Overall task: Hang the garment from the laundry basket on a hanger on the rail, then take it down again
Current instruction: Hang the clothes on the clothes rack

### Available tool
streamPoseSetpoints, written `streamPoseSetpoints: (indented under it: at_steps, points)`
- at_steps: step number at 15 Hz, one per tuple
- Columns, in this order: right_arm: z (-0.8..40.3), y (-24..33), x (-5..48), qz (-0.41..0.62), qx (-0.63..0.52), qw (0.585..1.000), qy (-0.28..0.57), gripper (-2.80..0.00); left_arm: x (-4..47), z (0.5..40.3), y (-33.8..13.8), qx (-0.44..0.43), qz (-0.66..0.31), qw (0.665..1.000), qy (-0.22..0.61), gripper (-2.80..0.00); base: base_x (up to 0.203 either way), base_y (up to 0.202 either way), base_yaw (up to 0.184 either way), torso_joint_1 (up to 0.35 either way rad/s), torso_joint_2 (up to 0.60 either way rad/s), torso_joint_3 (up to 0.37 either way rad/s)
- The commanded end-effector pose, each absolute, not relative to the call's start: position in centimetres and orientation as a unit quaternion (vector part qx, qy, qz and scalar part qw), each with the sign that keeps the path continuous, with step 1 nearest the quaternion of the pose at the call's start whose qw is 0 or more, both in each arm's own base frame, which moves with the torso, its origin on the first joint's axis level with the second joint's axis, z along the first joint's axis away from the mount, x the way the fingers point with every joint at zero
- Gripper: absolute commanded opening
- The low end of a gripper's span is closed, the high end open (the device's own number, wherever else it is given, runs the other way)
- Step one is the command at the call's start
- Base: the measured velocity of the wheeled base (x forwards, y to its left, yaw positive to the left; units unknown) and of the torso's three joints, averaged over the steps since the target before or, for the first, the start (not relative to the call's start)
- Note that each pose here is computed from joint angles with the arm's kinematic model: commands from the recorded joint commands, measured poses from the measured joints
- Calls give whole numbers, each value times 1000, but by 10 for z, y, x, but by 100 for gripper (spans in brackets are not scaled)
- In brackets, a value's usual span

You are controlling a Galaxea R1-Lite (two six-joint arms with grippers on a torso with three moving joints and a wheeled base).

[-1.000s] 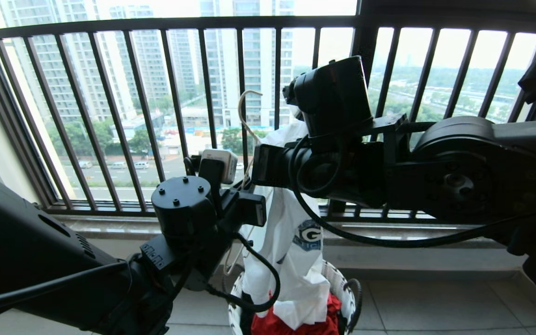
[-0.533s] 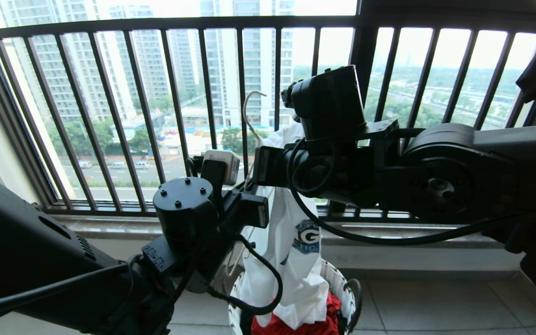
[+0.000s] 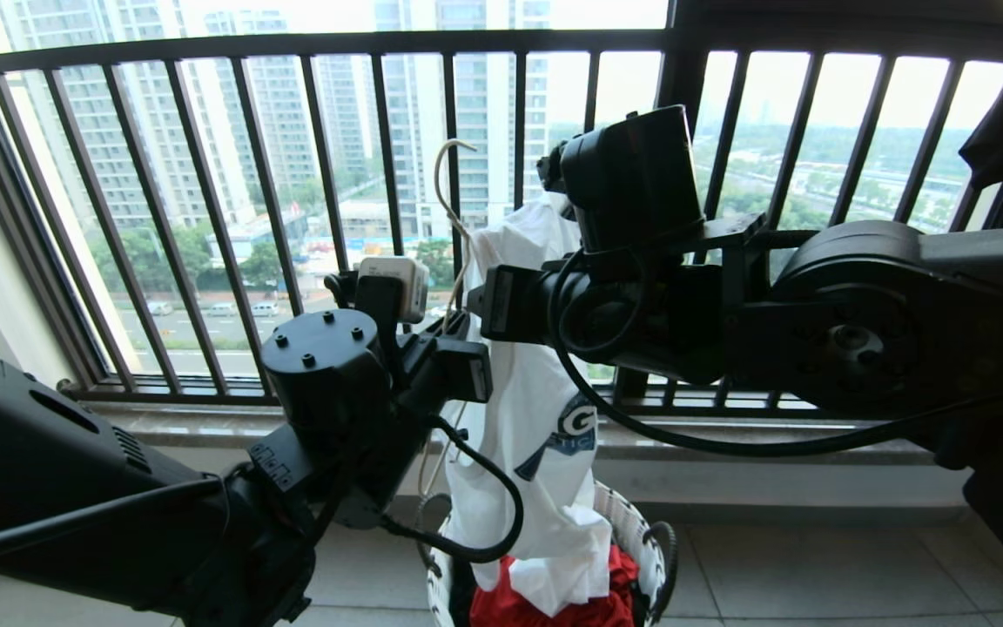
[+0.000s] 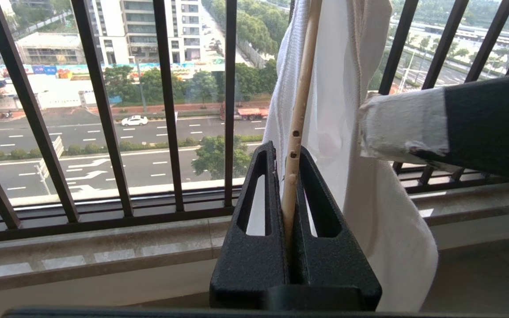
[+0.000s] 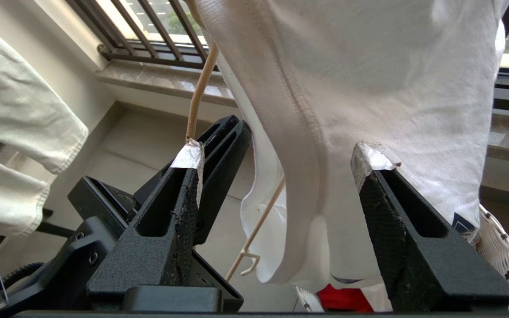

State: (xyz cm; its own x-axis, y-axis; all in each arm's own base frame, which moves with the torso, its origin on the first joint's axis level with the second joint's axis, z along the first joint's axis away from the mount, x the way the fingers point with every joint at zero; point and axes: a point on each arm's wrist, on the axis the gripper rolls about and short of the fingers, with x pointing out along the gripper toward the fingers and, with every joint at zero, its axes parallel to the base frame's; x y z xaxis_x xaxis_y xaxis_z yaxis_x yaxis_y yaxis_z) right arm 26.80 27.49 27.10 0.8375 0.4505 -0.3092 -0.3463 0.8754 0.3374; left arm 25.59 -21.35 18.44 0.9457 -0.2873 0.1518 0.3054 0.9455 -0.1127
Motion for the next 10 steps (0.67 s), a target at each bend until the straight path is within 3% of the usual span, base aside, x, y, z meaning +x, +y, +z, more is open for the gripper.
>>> streamPoseSetpoints:
  at_steps: [1,4,5,6,10]
  points:
    - [291,261,256,214,148,950,173,0,258,196,-204,-78,-139,984,-85,-280,0,0,0,0,0,0]
    - [309,241,244,210,144,953,163,0,261,211,-192,-88,-122,983,-107,-280,0,0,0,0,0,0]
    - [314,234,243,206,145,955,159,-65,262,216,-188,-92,-117,982,-115,-280,0,0,0,0,0,0]
    - [317,228,245,200,140,958,153,-280,261,222,-184,-95,-114,981,-123,-280,0,0,0,0,0,0]
    - [321,213,253,180,128,965,141,-280,252,233,-175,-99,-137,976,-136,-280,0,0,0,0,0,0]
